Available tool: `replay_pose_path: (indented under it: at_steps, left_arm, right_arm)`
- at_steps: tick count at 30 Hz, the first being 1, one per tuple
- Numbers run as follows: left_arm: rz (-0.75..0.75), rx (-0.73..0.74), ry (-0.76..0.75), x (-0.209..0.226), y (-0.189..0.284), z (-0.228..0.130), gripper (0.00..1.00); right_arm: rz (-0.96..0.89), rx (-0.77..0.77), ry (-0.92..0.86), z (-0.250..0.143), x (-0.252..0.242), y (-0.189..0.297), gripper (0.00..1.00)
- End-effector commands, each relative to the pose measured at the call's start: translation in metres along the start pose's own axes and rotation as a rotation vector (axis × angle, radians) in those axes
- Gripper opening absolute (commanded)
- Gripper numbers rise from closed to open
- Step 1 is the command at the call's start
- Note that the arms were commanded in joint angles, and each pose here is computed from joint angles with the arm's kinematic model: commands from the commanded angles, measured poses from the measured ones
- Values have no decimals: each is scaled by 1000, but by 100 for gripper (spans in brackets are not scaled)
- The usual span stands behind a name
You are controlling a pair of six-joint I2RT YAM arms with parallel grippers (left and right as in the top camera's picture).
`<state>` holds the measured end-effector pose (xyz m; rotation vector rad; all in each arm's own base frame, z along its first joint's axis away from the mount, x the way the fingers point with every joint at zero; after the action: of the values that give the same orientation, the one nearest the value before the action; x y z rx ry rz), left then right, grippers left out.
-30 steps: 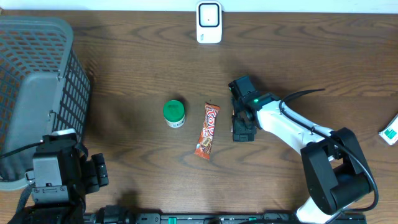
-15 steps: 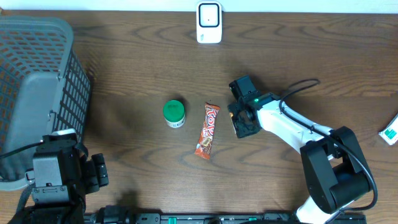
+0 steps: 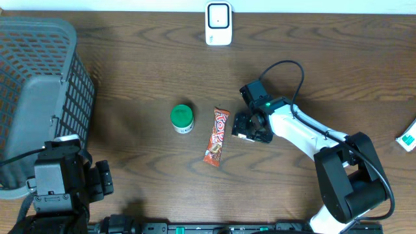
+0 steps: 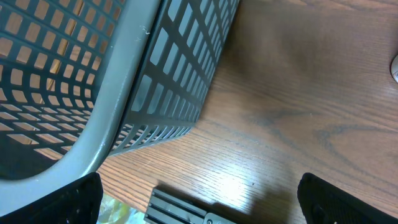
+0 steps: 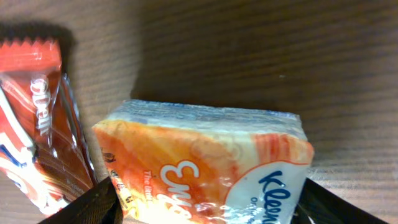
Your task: Scan the item barcode
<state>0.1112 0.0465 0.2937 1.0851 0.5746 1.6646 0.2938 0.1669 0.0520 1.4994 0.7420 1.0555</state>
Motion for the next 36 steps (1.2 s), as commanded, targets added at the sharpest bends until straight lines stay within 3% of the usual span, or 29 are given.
replay_pose_path:
  at_steps: [1,4,6,8,21,32,33,36]
  left_arm:
    - [5,-3,-1,1,1,-1,98]
    - [5,-3,-1,1,1,-1,98]
    - [5,-3,-1,1,1,-1,98]
    - [5,-3,-1,1,1,-1,98]
    - [5,-3,-1,1,1,-1,98]
    - [5,-3,-1,1,1,-1,98]
    - [5,-3,-1,1,1,-1,98]
    - [5,-3,-1,1,1,-1,98]
  right_arm:
    - [-30,43,161,-4,-10,-10,70]
    - [-32,44,173,-4,-11,-9,70]
    - [-29,41,175,-4,-10,-9,88]
    - [-21,33,183,-2,-8,-9,99]
    - [-111,-49,159,8,-18,-8,99]
    - [-150,-84,192,-8,-6,-17,99]
    - [-154,-89,191,-9,-5,-18,95]
    - [-167,-92,179,-9,-6,-22,64]
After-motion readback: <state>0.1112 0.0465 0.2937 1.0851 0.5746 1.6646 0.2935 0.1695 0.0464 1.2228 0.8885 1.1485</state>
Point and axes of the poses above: each gripper's point midway between its finger pads, its own y axis back along the fingers, its own x axis along the line the jaws close on, z = x × y, the point moved 5 cm from there along y, back along the fingers, and after that the axes turned 14 degrees about -y, right-handed, at the moved point
